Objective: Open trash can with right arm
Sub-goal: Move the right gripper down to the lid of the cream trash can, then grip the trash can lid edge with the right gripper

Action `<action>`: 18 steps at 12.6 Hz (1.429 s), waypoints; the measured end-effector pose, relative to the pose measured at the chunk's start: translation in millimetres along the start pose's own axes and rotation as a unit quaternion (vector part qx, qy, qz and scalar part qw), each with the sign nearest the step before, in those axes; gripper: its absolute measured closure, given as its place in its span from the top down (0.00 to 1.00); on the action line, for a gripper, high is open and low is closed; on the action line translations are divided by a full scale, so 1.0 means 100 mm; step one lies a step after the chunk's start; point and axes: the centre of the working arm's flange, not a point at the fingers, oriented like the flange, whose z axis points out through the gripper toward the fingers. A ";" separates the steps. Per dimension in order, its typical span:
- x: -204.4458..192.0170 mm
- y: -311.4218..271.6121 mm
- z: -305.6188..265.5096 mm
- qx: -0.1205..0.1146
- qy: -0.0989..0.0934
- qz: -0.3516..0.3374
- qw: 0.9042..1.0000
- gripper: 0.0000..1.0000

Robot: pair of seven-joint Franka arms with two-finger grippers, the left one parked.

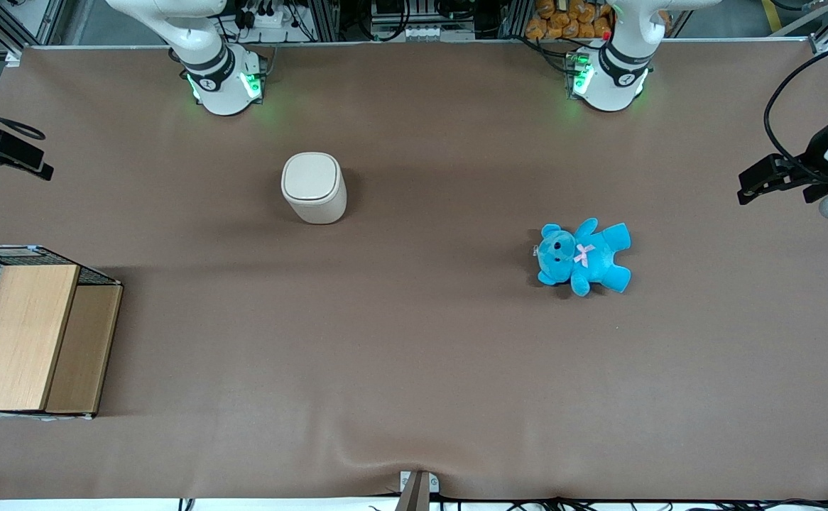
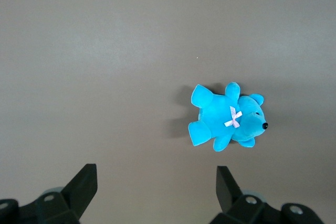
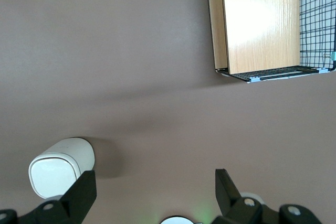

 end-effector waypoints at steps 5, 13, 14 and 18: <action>-0.02 -0.13 -0.02 0.009 -0.003 -0.010 1.000 1.00; -0.73 -2.82 1.01 -0.040 -0.142 -0.140 0.979 0.52; -0.84 -2.99 1.22 -0.050 -0.149 -0.144 0.977 0.40; -1.03 -3.19 2.19 -0.072 -0.165 -0.138 0.974 0.01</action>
